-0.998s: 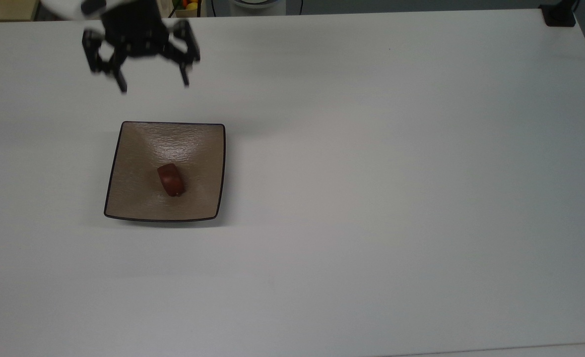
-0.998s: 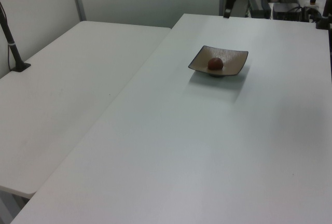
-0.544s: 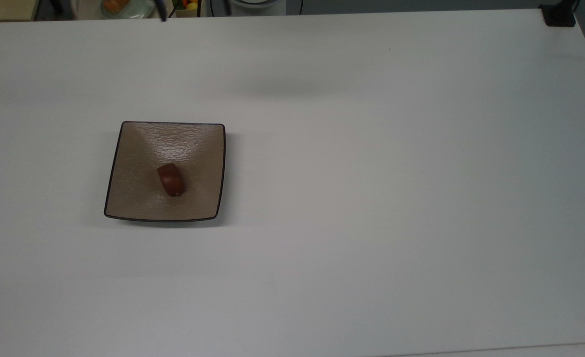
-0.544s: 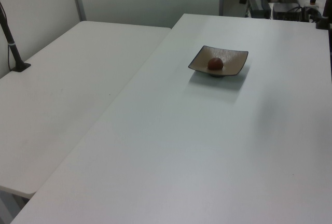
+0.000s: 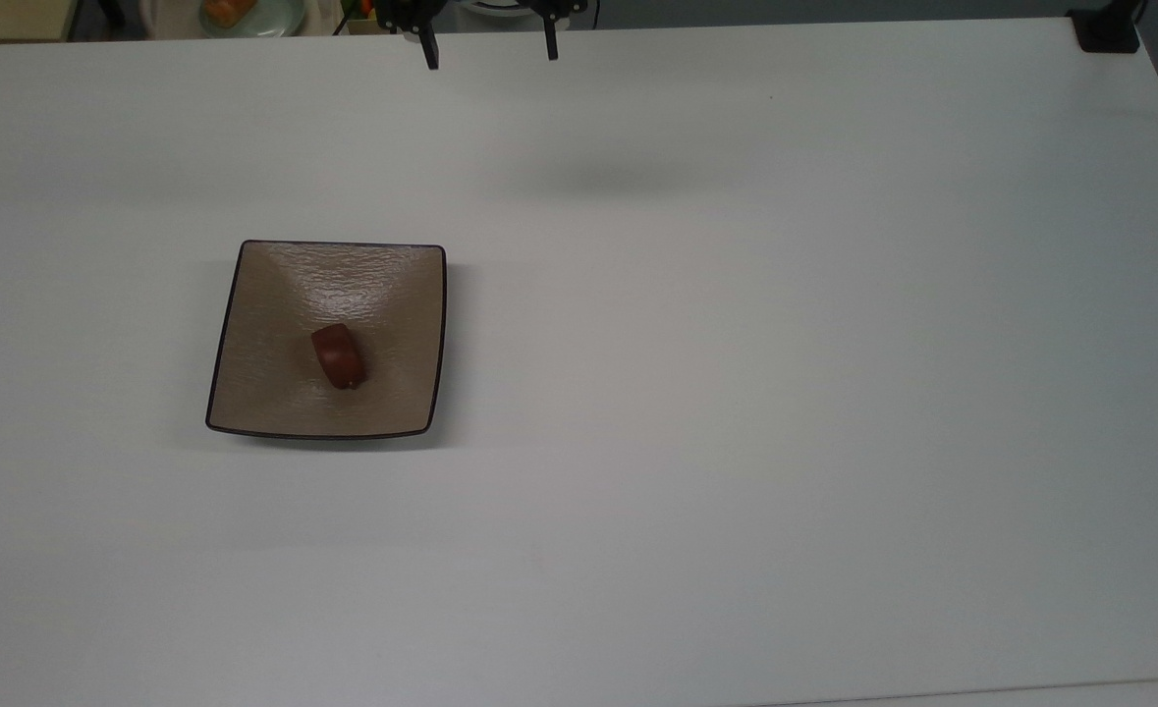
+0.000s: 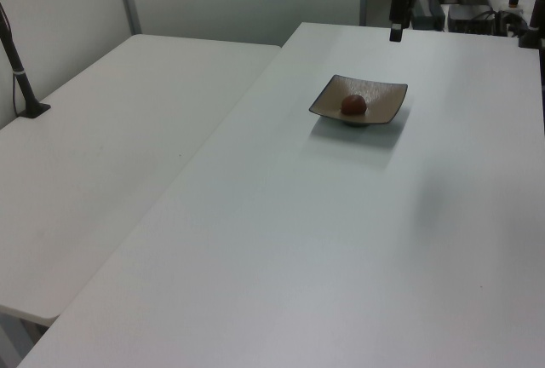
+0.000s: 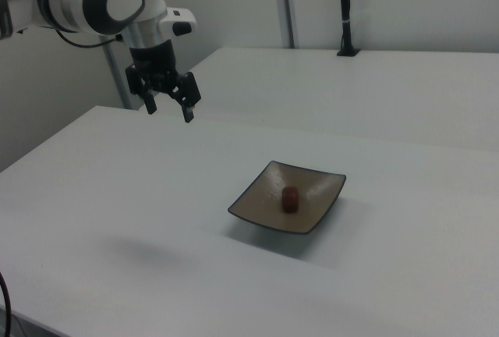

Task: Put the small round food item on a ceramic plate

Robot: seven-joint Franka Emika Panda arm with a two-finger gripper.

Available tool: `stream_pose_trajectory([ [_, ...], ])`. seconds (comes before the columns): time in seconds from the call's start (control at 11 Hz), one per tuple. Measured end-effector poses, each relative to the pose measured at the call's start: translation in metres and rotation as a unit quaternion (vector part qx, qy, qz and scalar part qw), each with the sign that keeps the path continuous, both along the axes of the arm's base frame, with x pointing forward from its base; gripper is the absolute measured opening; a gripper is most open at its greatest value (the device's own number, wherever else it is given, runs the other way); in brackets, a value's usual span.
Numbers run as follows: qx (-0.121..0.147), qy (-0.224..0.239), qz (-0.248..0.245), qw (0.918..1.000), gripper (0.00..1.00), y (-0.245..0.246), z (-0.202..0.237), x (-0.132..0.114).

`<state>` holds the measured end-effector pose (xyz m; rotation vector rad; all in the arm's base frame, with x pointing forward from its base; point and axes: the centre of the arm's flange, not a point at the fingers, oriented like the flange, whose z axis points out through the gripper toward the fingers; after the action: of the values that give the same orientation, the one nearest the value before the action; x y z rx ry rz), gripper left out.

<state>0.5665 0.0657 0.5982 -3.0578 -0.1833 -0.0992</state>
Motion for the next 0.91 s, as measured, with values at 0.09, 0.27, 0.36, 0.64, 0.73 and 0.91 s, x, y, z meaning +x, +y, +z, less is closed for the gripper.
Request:
stream_pose_trajectory([
  [0.09, 0.001, -0.009, -0.001, 1.0, 1.0, -0.0001, -0.0014, 0.0025],
  [0.27, 0.001, -0.011, -0.002, 0.9999, 1.0, -0.0013, -0.0031, 0.0033],
  [0.36, 0.001, -0.011, -0.004, 0.9999, 1.0, -0.0036, -0.0029, 0.0035],
  [0.64, 0.001, -0.011, -0.007, 0.9999, 1.0, -0.0063, -0.0029, 0.0038],
  [0.73, 0.001, -0.011, -0.007, 0.9999, 1.0, -0.0064, -0.0029, 0.0038],
  [0.91, 0.001, -0.012, -0.007, 0.9999, 1.0, -0.0064, -0.0029, 0.0038],
])
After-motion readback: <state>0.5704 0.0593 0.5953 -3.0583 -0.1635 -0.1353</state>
